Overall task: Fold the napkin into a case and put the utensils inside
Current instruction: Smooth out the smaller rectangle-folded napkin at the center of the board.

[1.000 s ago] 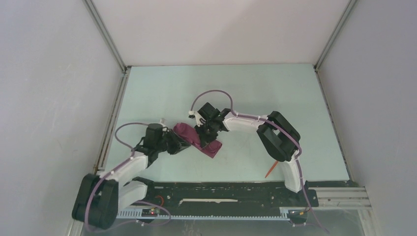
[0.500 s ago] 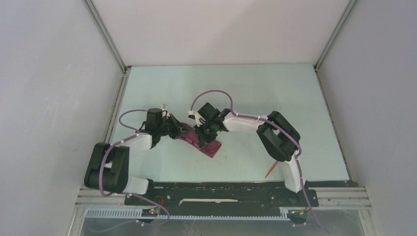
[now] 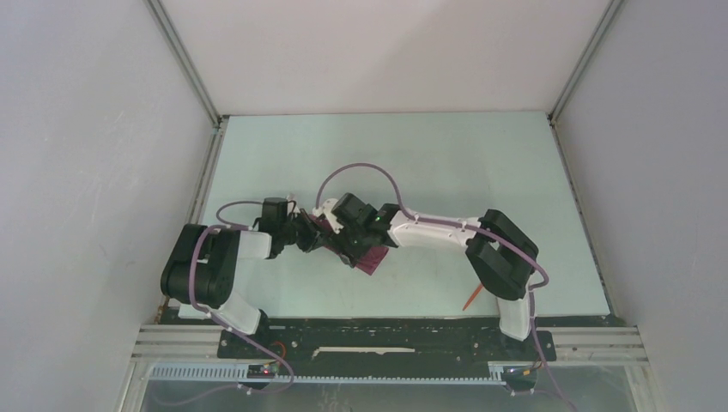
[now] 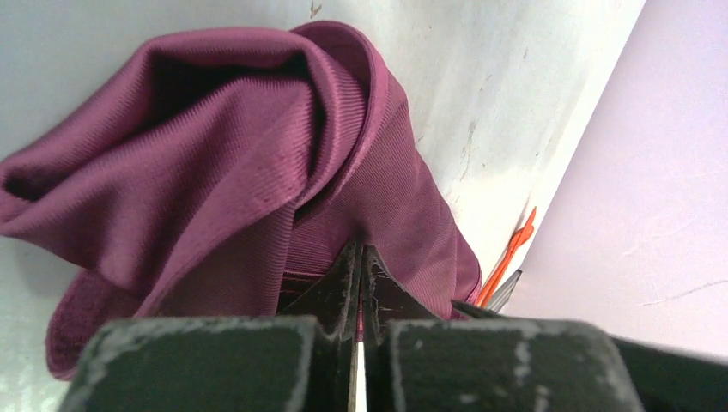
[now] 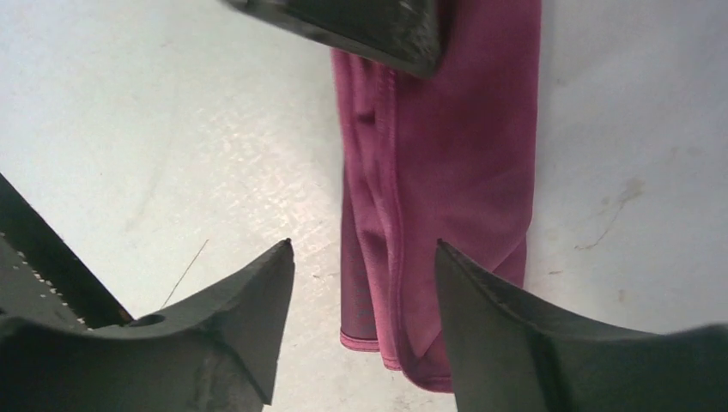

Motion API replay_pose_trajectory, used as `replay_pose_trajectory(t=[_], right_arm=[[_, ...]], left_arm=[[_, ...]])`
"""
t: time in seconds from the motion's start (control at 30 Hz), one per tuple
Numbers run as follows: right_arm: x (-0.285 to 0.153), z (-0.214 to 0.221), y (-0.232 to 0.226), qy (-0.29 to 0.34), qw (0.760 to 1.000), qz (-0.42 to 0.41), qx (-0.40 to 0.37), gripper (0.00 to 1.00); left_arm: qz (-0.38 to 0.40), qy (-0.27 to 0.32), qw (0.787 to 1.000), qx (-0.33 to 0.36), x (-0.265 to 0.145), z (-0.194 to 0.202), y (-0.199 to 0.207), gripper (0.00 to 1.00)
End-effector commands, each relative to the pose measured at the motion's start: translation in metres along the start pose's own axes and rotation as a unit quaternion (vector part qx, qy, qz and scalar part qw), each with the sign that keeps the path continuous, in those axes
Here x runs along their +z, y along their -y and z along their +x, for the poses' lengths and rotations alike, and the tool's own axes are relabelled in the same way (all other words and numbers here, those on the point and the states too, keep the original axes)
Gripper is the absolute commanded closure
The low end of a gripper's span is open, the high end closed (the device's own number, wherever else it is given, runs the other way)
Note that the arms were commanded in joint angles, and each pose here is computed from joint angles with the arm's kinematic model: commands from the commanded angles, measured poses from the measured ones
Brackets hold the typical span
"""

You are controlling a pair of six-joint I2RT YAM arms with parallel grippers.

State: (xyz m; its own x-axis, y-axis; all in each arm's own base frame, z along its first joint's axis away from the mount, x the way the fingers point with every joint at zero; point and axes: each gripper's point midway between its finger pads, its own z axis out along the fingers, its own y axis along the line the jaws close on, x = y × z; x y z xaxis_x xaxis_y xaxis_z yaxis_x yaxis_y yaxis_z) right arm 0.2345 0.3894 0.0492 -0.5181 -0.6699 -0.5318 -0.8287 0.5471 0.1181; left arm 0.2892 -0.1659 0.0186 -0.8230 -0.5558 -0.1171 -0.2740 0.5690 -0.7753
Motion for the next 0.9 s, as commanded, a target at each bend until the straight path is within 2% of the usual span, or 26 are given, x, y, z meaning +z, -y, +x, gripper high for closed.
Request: replay_pose_trajectory(t=[0.0, 0.1, 0.27, 0.43, 0.53, 0.73, 0.87], right_arm=[[-0.015, -0.026, 0.000, 0.042, 0.988, 0.090, -0.119, 0.29], [-0.009, -0.032, -0.002, 0.044, 0.983, 0.111, -0.141, 0.23], [0.004, -0.035, 0.003, 0.030, 0.976, 0.142, -0.165, 0.22], [0.022, -0.016, 0.006, 0.007, 0.974, 0.143, -0.173, 0.32], [0.031, -0.004, 0.004, -0.003, 0.978, 0.134, -0.161, 0.37], [0.037, 0.008, -0.003, -0.011, 0.991, 0.091, -0.099, 0.33], [0.045, 0.029, 0.007, -0.028, 0.995, 0.086, -0.048, 0.36]], left_arm=[[-0.034, 0.020, 0.999, 0.019, 0.000, -0.010, -0.020, 1.00], [-0.039, 0.023, 0.999, 0.022, -0.003, -0.013, -0.021, 1.00], [-0.041, 0.022, 0.999, 0.025, -0.004, -0.013, -0.022, 1.00], [-0.042, 0.024, 0.998, 0.026, -0.004, -0.014, -0.023, 1.00], [-0.043, 0.025, 0.998, 0.027, -0.004, -0.015, -0.023, 1.00], [-0.041, 0.025, 0.998, 0.028, -0.004, -0.015, -0.022, 1.00], [-0.041, 0.028, 0.998, 0.030, -0.005, -0.017, -0.020, 1.00]])
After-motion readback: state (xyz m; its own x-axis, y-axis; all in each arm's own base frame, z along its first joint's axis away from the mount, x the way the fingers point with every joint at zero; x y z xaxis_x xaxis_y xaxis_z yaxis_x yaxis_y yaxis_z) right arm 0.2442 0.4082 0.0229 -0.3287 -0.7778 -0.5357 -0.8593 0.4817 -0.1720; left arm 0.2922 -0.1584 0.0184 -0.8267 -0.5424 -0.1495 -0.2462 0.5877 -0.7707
